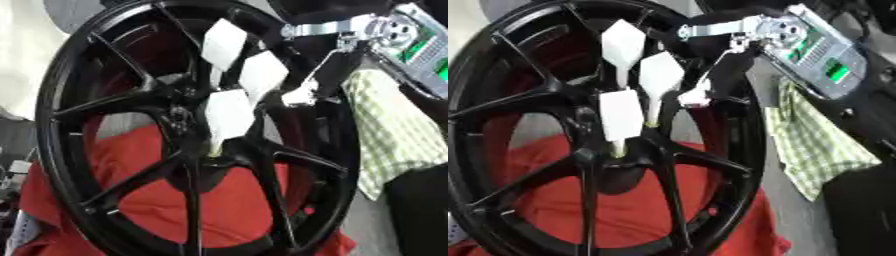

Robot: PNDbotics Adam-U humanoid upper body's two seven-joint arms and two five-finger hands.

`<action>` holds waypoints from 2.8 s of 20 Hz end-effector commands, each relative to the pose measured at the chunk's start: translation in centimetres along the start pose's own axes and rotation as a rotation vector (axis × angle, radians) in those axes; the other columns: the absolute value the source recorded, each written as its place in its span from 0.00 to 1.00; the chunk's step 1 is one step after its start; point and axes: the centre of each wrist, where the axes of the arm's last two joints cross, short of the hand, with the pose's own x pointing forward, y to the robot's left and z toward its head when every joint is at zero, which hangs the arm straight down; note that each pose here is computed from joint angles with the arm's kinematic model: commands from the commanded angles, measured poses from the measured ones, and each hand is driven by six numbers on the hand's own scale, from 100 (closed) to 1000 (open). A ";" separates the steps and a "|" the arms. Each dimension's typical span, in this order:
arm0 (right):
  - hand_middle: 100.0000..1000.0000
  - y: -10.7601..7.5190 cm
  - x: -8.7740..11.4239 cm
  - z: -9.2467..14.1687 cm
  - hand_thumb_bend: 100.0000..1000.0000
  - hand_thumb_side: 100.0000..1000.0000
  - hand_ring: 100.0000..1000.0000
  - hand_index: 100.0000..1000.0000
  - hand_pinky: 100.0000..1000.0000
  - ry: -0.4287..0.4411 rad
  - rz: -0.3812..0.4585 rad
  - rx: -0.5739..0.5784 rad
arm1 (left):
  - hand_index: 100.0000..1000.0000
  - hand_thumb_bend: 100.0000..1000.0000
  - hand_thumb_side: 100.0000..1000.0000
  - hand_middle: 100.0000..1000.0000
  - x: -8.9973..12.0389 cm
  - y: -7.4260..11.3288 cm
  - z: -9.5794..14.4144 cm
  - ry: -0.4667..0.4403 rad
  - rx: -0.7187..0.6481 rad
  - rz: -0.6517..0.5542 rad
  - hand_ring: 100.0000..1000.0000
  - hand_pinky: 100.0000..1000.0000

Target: Pull the pin out of the wheel hub.

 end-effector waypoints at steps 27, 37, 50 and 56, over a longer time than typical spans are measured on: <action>0.29 -2.5 3.4 2.6 0.00 0.00 0.59 0.46 0.67 -0.073 -0.189 -0.125 | 0.63 0.00 0.77 0.58 0.7 0.6 -0.4 -0.026 0.018 -0.015 0.52 0.76; 0.27 -3.3 4.0 3.3 0.00 0.00 0.57 0.44 0.65 -0.101 -0.265 -0.155 | 0.63 0.00 0.78 0.58 0.7 0.7 -0.3 -0.023 0.022 -0.017 0.52 0.76; 0.27 -5.8 3.2 9.0 0.00 0.00 0.58 0.44 0.66 -0.144 -0.344 -0.416 | 0.63 0.00 0.77 0.58 0.5 1.1 -0.2 -0.018 0.036 -0.032 0.52 0.76; 0.27 -6.7 0.8 14.4 0.00 0.00 0.58 0.44 0.66 -0.100 -0.387 -0.642 | 0.63 0.00 0.77 0.58 0.4 1.5 -0.1 -0.018 0.053 -0.050 0.51 0.76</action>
